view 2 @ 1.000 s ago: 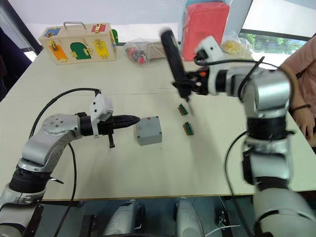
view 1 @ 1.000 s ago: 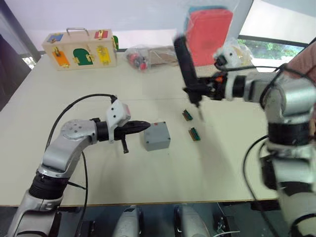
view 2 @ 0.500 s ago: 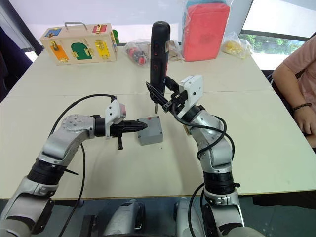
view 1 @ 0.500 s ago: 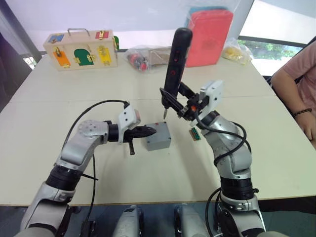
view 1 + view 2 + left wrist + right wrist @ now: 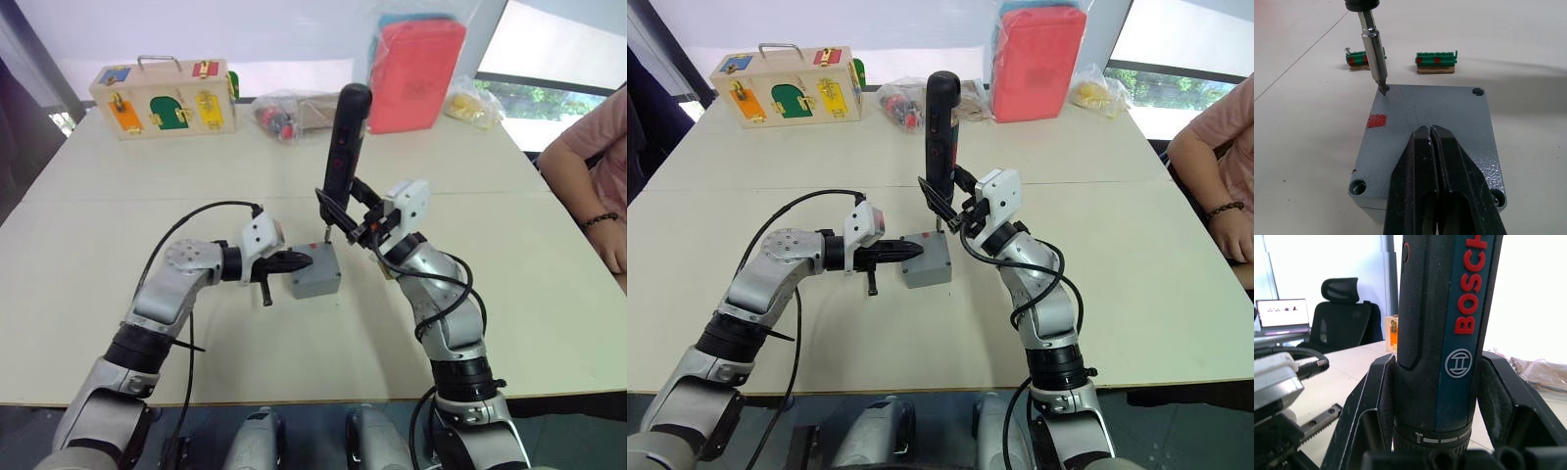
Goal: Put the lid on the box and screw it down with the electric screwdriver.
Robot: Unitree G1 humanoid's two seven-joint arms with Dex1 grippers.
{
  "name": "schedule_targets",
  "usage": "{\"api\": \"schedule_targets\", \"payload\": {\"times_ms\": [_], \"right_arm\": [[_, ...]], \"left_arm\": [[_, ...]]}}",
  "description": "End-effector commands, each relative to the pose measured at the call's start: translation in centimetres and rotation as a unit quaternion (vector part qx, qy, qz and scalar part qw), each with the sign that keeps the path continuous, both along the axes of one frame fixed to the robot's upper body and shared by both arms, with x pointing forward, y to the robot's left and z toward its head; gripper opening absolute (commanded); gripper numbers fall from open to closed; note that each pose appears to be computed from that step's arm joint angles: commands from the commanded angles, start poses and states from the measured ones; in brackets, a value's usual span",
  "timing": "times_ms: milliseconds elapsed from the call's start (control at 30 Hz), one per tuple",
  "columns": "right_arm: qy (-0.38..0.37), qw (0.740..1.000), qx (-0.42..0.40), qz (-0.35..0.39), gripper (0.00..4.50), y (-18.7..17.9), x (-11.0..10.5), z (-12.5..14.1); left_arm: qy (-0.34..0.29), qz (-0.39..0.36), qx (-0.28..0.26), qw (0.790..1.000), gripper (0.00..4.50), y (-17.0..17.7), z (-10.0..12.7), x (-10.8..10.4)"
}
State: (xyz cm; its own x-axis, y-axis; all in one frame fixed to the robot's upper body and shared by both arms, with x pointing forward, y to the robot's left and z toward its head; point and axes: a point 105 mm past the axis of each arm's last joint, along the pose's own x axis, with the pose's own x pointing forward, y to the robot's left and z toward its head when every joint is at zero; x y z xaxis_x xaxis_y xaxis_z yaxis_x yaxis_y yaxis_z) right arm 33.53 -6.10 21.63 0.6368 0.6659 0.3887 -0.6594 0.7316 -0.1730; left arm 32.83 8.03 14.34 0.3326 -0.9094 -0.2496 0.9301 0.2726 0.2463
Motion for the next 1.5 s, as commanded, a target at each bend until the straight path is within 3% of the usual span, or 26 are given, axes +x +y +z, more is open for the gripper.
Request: {"api": "schedule_targets", "payload": {"times_ms": [33, 300, 633, 900, 1500], "right_arm": [[-0.026, 1.000, -0.001, 0.002, 1.85, -0.1, -0.4, 0.8], [-0.027, 0.999, -0.019, 0.000, 1.85, -0.5, -0.2, 0.5], [0.064, 0.996, -0.054, 0.028, 1.85, 0.8, -0.1, -3.2], [0.156, 0.985, -0.072, -0.003, 1.85, 1.1, 0.6, -6.5], [0.211, 0.970, -0.113, -0.047, 1.85, 0.4, 1.0, -9.6]], "left_arm": [[-0.005, -0.001, 0.005, 1.000, 0.00, 0.0, 0.1, 0.0], [-0.005, 0.000, 0.008, 1.000, 0.00, 0.1, 0.0, 0.1], [-0.003, 0.002, 0.018, 1.000, 0.00, 0.1, -0.6, 0.4], [0.003, 0.004, 0.023, 1.000, 0.00, 0.0, -1.3, 0.3], [0.013, 0.003, 0.039, 0.999, 0.00, 0.2, -2.6, 0.2]]}}
